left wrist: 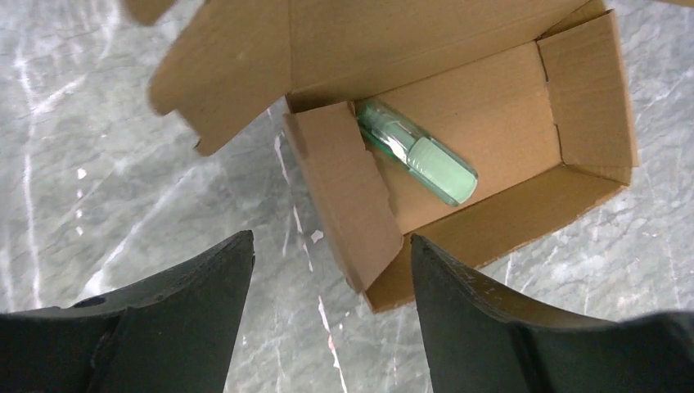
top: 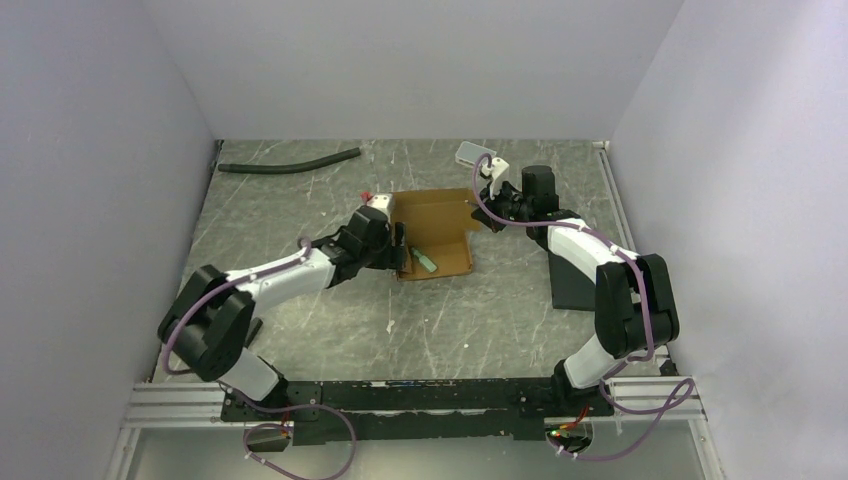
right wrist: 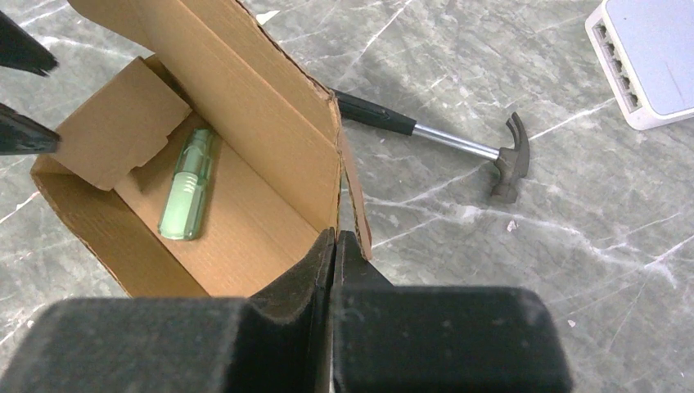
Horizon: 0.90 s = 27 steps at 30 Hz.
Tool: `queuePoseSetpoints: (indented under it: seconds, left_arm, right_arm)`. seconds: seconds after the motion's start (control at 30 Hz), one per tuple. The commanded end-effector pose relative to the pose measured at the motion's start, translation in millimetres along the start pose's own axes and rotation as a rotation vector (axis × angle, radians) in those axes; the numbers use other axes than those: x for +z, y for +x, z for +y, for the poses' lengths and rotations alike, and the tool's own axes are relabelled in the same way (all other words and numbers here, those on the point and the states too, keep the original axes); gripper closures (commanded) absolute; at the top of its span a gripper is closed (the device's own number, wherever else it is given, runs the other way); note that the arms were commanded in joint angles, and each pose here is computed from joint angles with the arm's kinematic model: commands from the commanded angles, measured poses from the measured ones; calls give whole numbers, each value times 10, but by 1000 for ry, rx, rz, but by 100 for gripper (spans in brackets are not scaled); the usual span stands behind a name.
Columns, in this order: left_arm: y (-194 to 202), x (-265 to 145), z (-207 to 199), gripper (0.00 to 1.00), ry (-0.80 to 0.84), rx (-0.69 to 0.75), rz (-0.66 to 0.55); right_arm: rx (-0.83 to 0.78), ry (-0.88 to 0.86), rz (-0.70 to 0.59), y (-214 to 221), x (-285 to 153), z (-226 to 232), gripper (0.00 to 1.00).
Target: Fold the paper box
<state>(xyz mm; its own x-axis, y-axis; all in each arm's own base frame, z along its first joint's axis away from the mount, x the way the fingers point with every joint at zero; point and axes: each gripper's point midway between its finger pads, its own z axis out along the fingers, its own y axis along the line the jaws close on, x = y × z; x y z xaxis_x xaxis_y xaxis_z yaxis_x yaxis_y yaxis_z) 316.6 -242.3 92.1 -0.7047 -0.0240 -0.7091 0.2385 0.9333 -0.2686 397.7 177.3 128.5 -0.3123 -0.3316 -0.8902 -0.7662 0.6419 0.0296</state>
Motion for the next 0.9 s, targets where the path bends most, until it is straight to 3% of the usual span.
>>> queuePoseSetpoints:
  seconds: [0.0, 0.23, 0.43, 0.63, 0.87]
  left_arm:
    - [-251, 174, -187, 28, 61, -19, -55]
    - [-3, 407, 77, 49, -87, -29, 31]
    - [145, 545, 167, 51, -128, -3, 78]
    - [204, 560, 273, 98, -191, 46, 106]
    - [262, 540, 324, 100, -331, 206, 129]
  right_arm:
    - [-53, -8, -62, -205, -50, 31, 100]
    - [-52, -12, -61, -197, -44, 36, 100]
    - [-54, -12, -62, -201, -45, 35, 100]
    - [-53, -11, -60, -195, -44, 34, 100]
    - [-55, -6, -58, -190, -42, 23, 100]
